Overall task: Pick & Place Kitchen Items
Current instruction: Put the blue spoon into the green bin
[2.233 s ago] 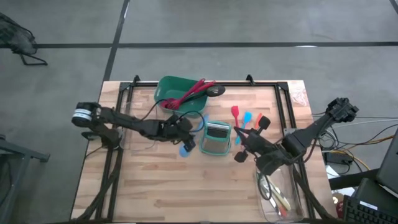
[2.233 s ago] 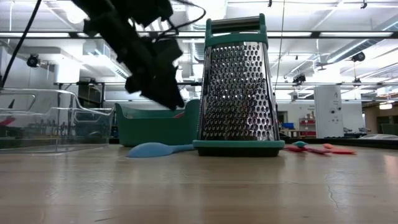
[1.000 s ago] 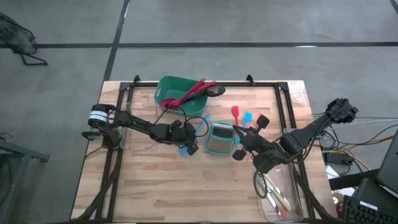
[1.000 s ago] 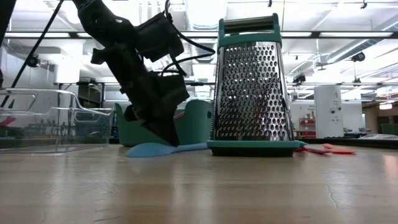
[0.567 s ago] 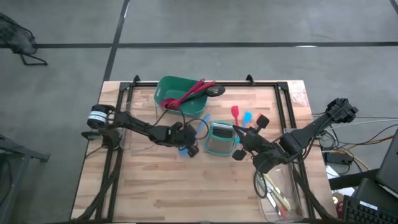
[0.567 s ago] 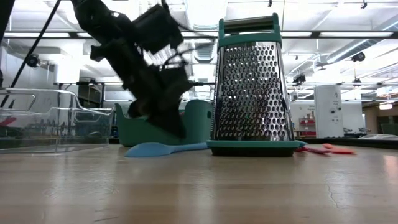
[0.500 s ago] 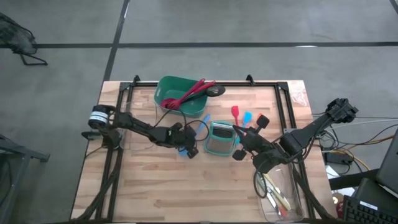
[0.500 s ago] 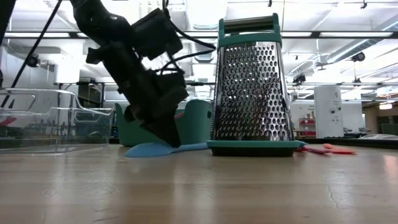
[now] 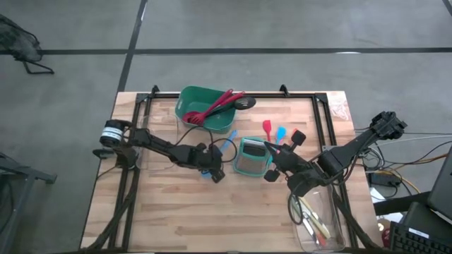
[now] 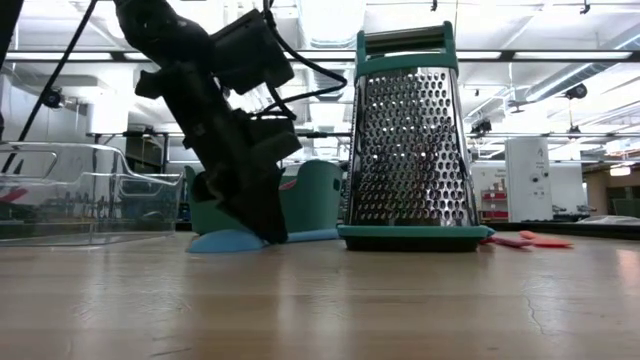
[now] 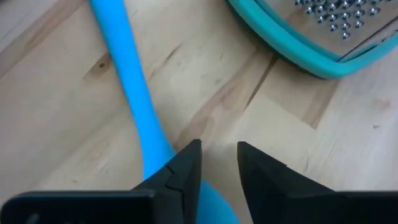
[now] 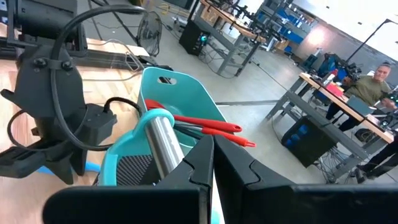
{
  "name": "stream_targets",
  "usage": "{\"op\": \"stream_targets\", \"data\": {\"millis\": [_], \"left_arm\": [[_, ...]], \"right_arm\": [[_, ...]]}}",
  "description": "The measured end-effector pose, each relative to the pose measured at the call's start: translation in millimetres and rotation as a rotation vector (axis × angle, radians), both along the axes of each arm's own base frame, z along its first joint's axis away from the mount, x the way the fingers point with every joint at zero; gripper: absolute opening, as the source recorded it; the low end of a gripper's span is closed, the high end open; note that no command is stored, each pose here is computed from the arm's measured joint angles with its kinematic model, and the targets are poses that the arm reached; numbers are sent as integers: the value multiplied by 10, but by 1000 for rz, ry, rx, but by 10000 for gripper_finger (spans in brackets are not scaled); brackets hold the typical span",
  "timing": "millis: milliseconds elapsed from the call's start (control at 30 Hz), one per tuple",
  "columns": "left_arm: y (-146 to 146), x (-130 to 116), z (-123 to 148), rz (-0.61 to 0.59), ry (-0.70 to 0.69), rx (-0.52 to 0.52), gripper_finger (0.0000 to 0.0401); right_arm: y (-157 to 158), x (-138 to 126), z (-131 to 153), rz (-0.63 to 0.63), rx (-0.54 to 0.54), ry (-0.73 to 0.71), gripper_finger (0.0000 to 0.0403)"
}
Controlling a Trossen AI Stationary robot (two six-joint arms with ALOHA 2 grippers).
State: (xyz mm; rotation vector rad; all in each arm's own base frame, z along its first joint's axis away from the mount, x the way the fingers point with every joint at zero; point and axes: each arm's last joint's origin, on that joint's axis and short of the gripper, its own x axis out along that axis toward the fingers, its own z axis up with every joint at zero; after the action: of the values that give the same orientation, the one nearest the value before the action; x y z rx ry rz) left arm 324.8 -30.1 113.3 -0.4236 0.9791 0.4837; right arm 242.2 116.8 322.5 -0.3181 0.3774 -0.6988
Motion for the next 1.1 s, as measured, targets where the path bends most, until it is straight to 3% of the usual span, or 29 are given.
{"op": "stream_targets", "data": {"millis": [133,200,300,567,667,867,1100], "left_arm": [[-10,-9,225,2,-57,73,117],[1,-96,282,25,-29,159,118],[28,-80,412,64,-92,261,118],[32,-129,431,35,-56,309,118],[142,-219,275,92,22,290,118],[221,-253,117,93,14,136,117],[88,-384,33,94,93,-49,105]], "right_arm": [[0,0,0,0,0,-1,8],[0,0,0,0,0,-1,8],[0,0,0,0,0,-1,8],[-3,2,0,-1,0,0,8],[-11,6,1,-5,0,-1,8],[-23,13,2,-10,1,-3,8],[-26,16,3,-11,3,-4,8]]}}
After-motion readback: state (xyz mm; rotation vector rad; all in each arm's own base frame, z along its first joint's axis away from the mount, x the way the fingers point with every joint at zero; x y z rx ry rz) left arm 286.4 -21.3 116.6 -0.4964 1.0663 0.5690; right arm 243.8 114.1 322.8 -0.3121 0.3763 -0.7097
